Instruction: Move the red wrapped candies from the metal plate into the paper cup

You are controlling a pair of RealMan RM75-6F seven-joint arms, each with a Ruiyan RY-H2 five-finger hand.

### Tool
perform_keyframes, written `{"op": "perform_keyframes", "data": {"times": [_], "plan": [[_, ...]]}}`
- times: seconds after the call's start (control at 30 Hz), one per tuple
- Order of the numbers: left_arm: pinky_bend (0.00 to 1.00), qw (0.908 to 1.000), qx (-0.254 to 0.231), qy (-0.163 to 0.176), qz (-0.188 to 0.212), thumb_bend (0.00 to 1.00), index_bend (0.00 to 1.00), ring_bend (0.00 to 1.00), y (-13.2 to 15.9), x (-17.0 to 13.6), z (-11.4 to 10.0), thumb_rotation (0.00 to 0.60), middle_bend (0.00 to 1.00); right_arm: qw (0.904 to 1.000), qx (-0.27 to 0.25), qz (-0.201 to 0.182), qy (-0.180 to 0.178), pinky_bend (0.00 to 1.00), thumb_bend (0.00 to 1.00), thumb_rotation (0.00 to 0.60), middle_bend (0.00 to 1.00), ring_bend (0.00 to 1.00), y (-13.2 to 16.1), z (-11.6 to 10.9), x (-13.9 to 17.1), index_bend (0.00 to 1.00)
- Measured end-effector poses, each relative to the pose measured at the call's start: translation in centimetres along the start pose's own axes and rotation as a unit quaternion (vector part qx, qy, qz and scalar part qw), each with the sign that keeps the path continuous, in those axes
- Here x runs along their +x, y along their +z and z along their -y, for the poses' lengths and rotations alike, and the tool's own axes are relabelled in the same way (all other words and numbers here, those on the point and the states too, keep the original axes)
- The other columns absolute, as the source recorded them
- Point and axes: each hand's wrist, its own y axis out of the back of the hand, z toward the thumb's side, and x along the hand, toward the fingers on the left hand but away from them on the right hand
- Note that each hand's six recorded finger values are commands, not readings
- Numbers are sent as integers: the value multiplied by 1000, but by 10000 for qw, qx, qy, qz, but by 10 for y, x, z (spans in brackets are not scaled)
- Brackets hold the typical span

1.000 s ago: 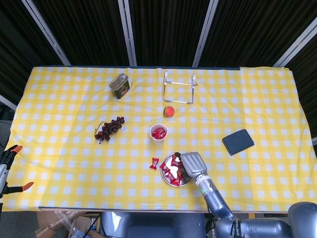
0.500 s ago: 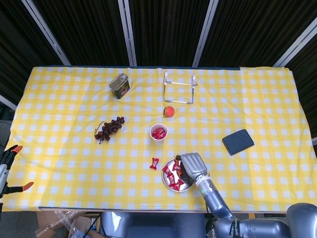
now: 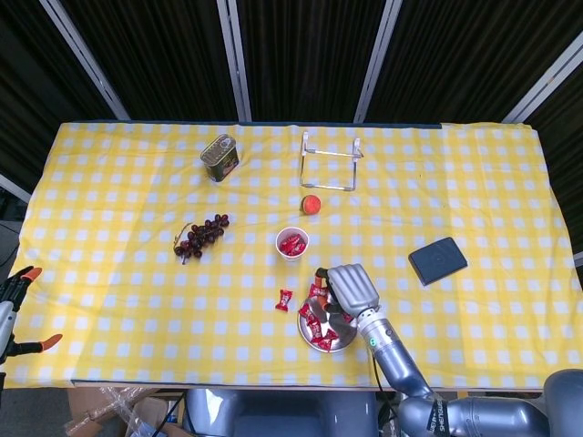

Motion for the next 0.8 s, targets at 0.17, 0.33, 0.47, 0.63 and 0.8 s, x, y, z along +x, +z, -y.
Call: {"op": "perform_keyframes", "data": {"times": [0.17, 0.33, 0.47, 0.63, 0.8], "plan": [[0, 10000, -4, -9, -4, 51, 0, 0, 0, 0, 0, 600, 0, 9995, -57, -121, -271, 1000, 520, 600, 797, 924, 13, -23, -11, 619], [0, 10000, -3, -21, -3, 52, 0, 0, 0, 0, 1, 600, 0, 9987, -117, -177, -461, 1000, 520, 600, 797, 924, 26, -39, -28, 619], [0, 10000, -7, -19, -3, 51, 0, 0, 0, 1, 0, 600, 0, 9986, -141, -116, -492, 1000, 520, 600, 796, 924, 30, -43, -44, 619], [0, 10000, -41, -54, -27, 52, 0, 0, -1, 1, 1, 600, 0, 9987, -114, 9, -504, 1000, 519, 600, 797, 924, 29, -44, -63, 619], [0, 9999, -57, -115, -40, 51, 0, 0, -1, 2, 1, 600, 0, 9986, -49, 194, -490, 1000, 520, 600, 797, 923, 21, -42, -81, 565]]}}
